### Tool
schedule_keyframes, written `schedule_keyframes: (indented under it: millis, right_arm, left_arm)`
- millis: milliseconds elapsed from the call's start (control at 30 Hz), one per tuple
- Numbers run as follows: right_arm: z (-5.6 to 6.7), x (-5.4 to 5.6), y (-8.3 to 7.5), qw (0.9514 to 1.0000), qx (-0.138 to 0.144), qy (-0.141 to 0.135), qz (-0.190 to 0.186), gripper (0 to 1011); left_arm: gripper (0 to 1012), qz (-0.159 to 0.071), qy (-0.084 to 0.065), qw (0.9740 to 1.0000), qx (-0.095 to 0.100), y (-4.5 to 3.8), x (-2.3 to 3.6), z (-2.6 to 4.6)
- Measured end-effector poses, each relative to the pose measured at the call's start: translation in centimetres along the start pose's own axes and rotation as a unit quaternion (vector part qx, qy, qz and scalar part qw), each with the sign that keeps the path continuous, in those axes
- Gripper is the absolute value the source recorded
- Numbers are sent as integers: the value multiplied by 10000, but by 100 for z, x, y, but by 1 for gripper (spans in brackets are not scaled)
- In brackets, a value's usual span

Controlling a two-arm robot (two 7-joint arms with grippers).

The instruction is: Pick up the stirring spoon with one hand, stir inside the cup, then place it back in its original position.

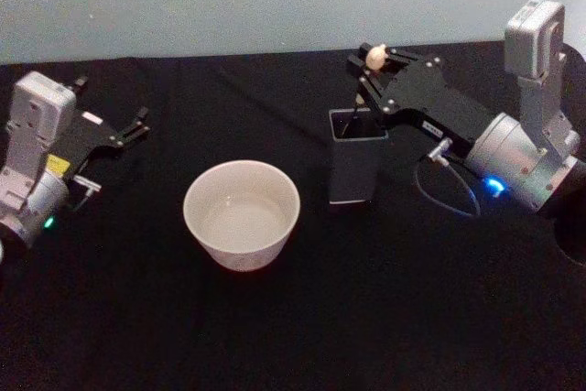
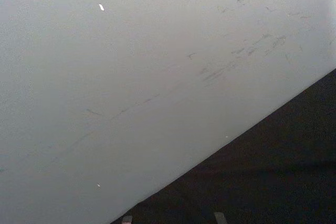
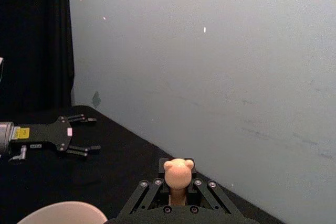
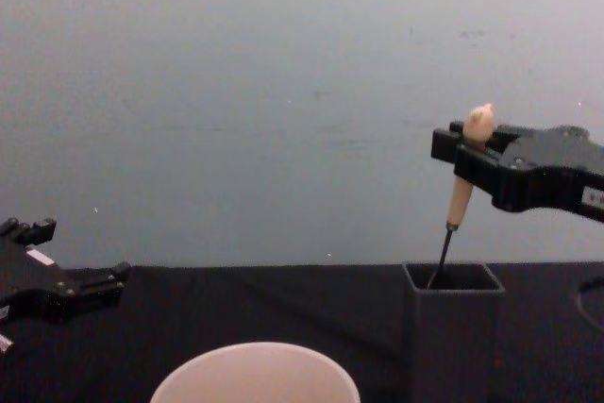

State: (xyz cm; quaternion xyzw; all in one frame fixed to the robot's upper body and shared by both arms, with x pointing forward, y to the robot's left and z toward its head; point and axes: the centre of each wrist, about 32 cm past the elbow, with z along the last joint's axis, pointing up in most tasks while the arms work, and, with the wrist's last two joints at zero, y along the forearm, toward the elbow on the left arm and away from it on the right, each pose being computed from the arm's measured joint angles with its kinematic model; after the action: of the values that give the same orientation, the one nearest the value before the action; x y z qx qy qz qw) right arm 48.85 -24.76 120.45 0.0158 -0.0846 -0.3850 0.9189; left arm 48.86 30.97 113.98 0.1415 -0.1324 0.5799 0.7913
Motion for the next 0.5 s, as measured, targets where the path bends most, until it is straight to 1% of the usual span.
schedule_keyframes:
  millis: [367,500]
  right_arm:
    - [-160,-59,-9,9994,-257,239,-63,168]
    - [-196,-72,-15,9990,-325,293,-77,169]
  left_arm:
    - [1001,0,0,10000,0,0,0,0]
    - [1001,0,0,10000,0,0,0,0]
